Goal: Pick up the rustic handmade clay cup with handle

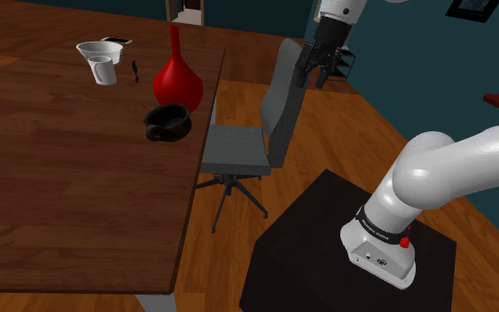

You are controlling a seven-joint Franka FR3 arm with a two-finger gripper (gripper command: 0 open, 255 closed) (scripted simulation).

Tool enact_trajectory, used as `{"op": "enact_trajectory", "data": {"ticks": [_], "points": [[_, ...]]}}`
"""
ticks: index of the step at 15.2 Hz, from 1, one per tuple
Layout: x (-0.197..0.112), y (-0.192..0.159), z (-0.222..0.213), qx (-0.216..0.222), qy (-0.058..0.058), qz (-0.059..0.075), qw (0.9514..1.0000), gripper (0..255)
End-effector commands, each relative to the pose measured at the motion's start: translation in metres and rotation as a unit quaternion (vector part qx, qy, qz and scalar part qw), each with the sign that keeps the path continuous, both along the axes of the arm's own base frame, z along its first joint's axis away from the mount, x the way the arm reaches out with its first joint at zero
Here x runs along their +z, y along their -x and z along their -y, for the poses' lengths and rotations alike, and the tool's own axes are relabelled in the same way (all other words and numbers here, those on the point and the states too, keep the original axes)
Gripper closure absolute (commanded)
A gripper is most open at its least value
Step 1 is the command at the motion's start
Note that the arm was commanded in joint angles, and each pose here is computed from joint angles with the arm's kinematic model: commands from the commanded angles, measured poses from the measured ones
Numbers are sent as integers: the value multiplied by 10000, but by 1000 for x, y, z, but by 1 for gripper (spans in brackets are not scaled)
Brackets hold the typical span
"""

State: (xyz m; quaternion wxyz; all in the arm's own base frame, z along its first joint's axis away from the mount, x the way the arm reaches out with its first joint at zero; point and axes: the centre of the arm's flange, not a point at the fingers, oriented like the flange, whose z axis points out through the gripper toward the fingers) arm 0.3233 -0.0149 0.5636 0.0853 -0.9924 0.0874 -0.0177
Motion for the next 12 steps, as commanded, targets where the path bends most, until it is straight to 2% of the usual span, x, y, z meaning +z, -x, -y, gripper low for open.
{"op": "enact_trajectory", "data": {"ticks": [1,12], "points": [[0,0,0,0,0,0,10000,0],[-40,-116,-91,-25,474,14,9989,0]]}}
